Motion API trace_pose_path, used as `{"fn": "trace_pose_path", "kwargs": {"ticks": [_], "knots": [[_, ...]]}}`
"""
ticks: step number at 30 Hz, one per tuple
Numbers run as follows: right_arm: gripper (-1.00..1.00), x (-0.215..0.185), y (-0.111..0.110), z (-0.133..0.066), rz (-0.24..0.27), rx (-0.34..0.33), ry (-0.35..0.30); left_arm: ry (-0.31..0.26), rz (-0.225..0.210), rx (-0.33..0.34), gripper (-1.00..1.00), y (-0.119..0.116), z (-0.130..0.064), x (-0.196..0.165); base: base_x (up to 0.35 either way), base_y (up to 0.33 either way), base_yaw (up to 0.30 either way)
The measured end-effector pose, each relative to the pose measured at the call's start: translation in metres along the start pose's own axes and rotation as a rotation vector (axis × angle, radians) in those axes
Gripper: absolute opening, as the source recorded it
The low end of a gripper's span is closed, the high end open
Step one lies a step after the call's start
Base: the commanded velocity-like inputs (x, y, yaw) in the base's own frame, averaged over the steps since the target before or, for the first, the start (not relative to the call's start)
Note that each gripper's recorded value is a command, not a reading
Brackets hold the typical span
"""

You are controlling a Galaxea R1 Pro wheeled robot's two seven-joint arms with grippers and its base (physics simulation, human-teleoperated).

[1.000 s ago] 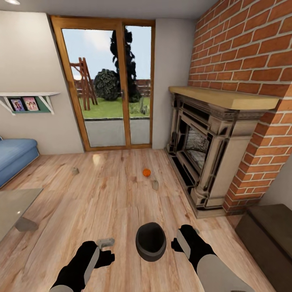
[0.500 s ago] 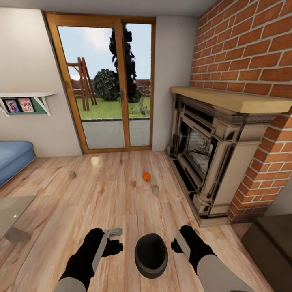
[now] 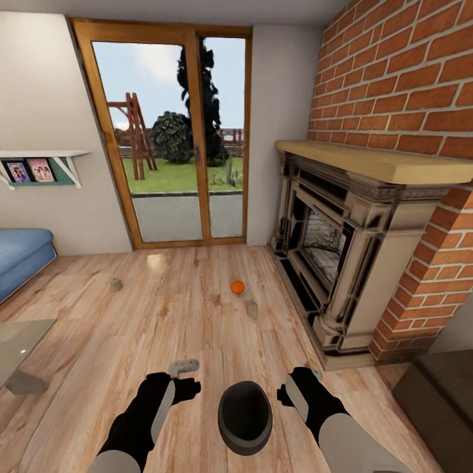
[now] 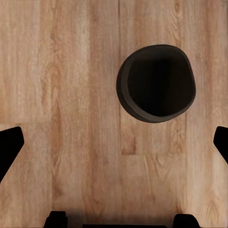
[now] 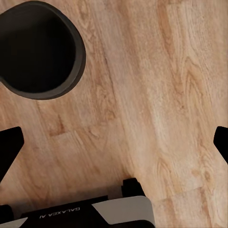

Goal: Place each of the two pumpkins and all three candles from the living room inside a cabinet in the living room (use any cabinet), then make sure every cabinet is closed, and position the cauldron so it is next to a table in the living room.

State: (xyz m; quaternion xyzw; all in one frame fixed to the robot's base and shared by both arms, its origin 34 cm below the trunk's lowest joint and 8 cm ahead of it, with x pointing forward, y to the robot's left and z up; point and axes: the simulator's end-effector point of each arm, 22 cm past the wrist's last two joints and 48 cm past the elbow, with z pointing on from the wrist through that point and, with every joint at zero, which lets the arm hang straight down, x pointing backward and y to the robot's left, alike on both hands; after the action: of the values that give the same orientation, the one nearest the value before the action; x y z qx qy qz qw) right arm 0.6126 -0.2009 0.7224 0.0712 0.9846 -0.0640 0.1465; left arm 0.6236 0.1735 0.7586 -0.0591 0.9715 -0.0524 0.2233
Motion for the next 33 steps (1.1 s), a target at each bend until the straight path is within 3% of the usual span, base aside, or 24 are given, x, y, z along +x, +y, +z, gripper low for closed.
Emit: {"fn": "trace_pose_path", "kwargs": {"ticks": [3,5,9,11,14,19,33], "knots": [[1.0,0.0,0.0,0.0,-0.005,0.001,-0.002,0.007,0.0,-0.005,1.0,0.001,0.003,0.005,0.002,0.0,0.0],[1.0,-0.003,0.002,-0.001,-0.032,0.007,-0.015,-0.016,-0.003,-0.029,1.0,0.006,0.006,0.004,0.0,0.0,0.0],[1.0,-0.014,0.008,-0.004,-0.082,0.014,-0.07,-0.083,-0.021,-0.139,1.0,0.031,0.005,-0.008,0.0,0.0,0.0],[1.0,-0.015,0.01,-0.004,-0.088,0.013,-0.077,-0.089,-0.034,-0.154,1.0,0.034,0.005,-0.009,0.0,0.0,0.0],[1.0,-0.013,0.018,-0.004,-0.096,-0.019,-0.078,-0.078,-0.069,-0.147,1.0,0.032,0.008,-0.003,0.0,-0.019,0.0],[1.0,-0.011,0.029,-0.004,-0.105,-0.069,-0.073,-0.045,-0.081,-0.143,1.0,0.03,0.014,0.012,0.0,-0.218,0.0],[1.0,-0.01,0.031,-0.004,-0.107,-0.077,-0.071,-0.048,-0.086,-0.143,1.0,0.03,0.015,0.014,0.009,-0.089,0.141]]}}
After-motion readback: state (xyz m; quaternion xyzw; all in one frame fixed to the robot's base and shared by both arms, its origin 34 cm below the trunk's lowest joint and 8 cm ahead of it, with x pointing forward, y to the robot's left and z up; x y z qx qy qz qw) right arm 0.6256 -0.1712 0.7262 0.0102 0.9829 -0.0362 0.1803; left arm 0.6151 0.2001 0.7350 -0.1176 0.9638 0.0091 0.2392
